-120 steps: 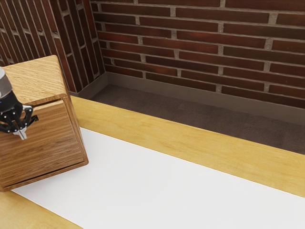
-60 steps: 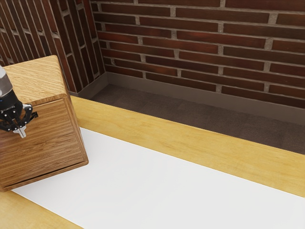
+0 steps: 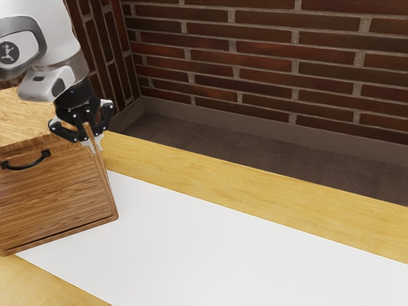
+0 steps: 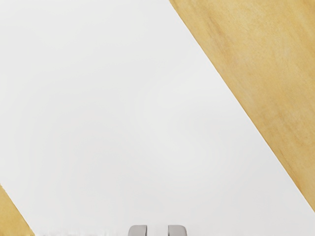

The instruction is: Push the drawer handle with one arm to close the drawer

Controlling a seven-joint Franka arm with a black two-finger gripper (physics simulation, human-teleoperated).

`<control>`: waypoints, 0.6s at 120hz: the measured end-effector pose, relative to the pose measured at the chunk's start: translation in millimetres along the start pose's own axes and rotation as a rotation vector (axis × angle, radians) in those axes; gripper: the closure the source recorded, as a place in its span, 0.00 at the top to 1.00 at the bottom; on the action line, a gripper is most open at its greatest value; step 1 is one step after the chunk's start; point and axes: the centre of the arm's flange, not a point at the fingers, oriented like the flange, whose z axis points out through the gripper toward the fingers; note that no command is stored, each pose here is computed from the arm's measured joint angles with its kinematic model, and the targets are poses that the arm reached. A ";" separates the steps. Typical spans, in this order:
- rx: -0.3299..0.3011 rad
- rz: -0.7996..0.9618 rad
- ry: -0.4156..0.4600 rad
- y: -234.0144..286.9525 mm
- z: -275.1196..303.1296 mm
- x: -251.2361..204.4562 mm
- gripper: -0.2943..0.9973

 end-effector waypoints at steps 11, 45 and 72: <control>0.009 -0.068 0.008 -37.5 -20.3 4.2 0.34; 0.010 -0.490 0.010 -83.5 -49.3 -18.4 0.65; -0.016 -0.924 -0.003 -91.8 -43.7 -41.4 0.73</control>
